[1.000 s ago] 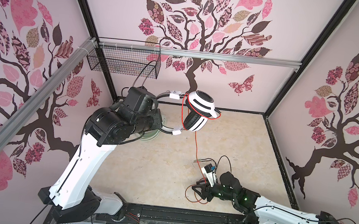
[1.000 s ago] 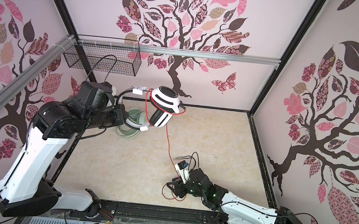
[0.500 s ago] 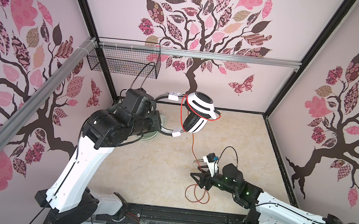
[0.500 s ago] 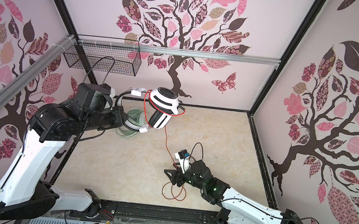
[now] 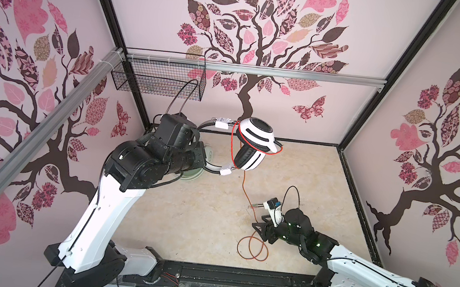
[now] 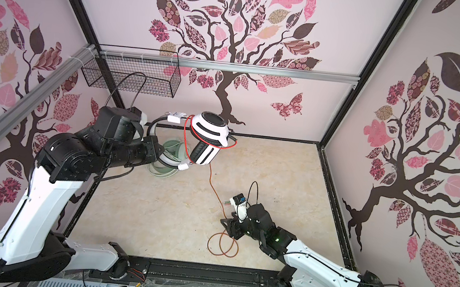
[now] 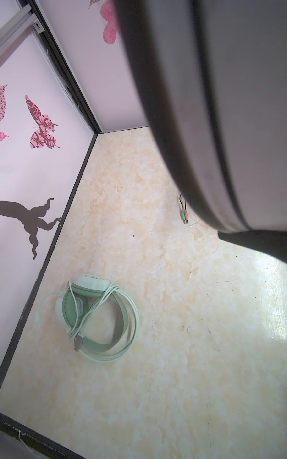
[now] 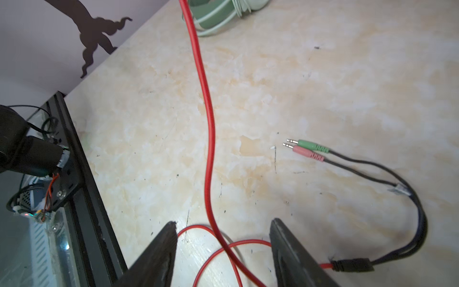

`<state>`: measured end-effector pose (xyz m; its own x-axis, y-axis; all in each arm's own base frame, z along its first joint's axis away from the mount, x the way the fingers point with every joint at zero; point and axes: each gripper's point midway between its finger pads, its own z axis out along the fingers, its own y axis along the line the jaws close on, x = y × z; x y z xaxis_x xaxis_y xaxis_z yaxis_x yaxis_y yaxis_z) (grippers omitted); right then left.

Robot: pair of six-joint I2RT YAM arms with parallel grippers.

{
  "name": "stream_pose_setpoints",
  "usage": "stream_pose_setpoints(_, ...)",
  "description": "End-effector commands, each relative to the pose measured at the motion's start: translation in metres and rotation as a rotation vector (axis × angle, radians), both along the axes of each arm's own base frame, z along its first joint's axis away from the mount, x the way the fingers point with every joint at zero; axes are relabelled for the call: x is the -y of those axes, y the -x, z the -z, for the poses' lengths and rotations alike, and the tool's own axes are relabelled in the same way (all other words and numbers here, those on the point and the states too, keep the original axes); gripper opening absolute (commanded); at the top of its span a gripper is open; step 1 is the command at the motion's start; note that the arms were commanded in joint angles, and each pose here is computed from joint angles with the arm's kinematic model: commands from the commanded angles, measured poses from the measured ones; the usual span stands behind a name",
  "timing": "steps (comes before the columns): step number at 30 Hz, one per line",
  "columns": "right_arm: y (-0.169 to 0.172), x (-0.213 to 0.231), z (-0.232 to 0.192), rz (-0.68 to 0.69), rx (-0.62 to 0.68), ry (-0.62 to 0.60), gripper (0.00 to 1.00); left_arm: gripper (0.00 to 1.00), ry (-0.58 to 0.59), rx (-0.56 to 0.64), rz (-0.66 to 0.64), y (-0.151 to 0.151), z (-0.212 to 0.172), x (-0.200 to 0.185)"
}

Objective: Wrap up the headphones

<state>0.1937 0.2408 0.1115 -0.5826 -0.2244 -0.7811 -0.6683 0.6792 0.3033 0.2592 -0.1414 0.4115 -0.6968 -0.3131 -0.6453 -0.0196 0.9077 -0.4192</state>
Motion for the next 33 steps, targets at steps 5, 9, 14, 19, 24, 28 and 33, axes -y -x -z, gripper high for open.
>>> stream_pose_setpoints(5,-0.001,0.006,0.021,0.007,-0.018,0.070,0.23,0.00,0.068,0.089,-0.008,-0.001,-0.027,0.000)
stream_pose_setpoints(9,0.000,0.004,0.024,-0.001,-0.025,0.075,0.07,0.00,0.070,0.091,-0.007,-0.001,-0.028,0.000)
stream_pose_setpoints(14,0.001,0.004,0.022,-0.007,-0.011,0.065,0.00,0.00,0.074,0.091,-0.006,-0.001,-0.029,0.000)
stream_pose_setpoints(19,0.010,-0.001,0.017,-0.055,-0.021,0.057,0.00,0.00,0.061,0.093,-0.008,-0.006,-0.028,0.001)
stream_pose_setpoints(24,0.040,-0.017,0.011,-0.120,0.006,0.105,0.00,0.00,0.047,0.082,-0.019,-0.020,-0.025,0.003)
stream_pose_setpoints(28,0.071,-0.032,0.001,-0.176,0.040,0.162,0.00,0.00,0.028,0.059,-0.085,-0.044,-0.015,-0.012)
stream_pose_setpoints(33,0.117,-0.048,-0.020,-0.283,0.113,0.230,0.00,0.00,-0.031,0.046,-0.211,-0.078,0.013,-0.035)
